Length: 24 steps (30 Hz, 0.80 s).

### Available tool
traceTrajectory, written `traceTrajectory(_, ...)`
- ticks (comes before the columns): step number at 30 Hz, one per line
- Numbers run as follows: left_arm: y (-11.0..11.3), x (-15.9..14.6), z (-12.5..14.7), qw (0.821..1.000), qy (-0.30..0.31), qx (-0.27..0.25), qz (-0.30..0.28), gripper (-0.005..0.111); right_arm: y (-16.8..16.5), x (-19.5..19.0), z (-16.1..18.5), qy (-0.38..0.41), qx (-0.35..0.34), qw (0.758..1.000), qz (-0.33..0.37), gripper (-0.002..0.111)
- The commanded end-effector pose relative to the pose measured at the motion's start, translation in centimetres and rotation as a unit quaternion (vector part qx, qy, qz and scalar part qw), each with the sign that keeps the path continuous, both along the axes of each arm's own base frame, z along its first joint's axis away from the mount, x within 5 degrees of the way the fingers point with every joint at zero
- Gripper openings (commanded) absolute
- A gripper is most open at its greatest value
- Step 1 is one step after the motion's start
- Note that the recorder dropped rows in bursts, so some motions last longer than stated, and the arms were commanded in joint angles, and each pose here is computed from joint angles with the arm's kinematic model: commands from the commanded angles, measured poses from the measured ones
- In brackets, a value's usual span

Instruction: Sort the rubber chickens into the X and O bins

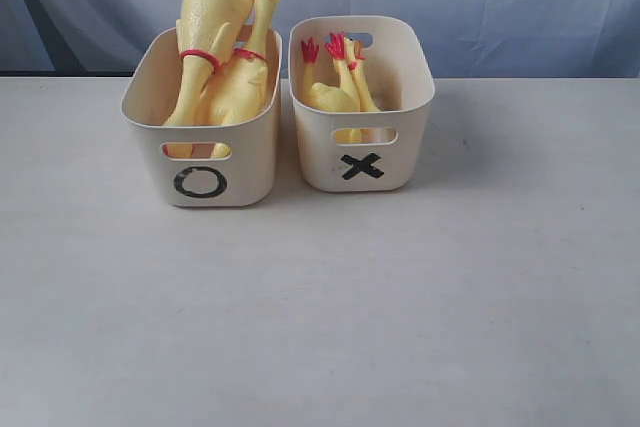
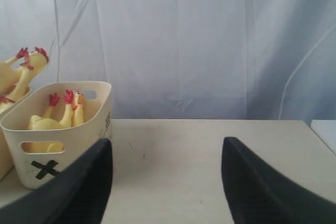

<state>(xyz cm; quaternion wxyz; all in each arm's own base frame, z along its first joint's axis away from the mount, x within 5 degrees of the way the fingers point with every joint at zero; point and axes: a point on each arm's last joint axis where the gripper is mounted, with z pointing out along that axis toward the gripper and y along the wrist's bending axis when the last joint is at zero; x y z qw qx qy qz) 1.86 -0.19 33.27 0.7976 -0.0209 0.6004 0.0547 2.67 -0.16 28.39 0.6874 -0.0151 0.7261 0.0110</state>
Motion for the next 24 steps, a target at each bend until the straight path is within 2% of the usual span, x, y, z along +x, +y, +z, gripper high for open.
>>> traceTrajectory(1, -0.1, -0.6, -0.1, 1.0, -0.015, 0.004, 0.002, 0.0, -0.2, 0.0, -0.2, -0.002, 0.003, 0.999, -0.044, 0.058)
traceTrajectory(6, -0.1, -0.6, -0.1, 1.0, -0.017, 0.004, 0.002, 0.0, -0.4, 0.0, -0.2, -0.002, 0.002, 0.997, -0.072, 0.058)
traceTrajectory(16, -0.1, -0.6, -0.1, 1.0, -0.017, 0.004, 0.002, 0.0, -0.4, 0.0, -0.3, -0.001, 0.003, 0.997, -0.071, 0.058)
traceTrajectory(20, 0.1, -0.3, -0.7, 1.0, -0.006, 0.023, 0.014, 0.0, -0.4, 0.3, -0.8, 0.003, 0.003, 0.997, -0.071, 0.058)
traceTrajectory(24, 0.4, 0.5, -2.0, 0.998, -0.01, 0.057, 0.038, 0.0, -0.3, 1.3, -1.9, -0.05, 0.0, 0.997, -0.064, 0.058)
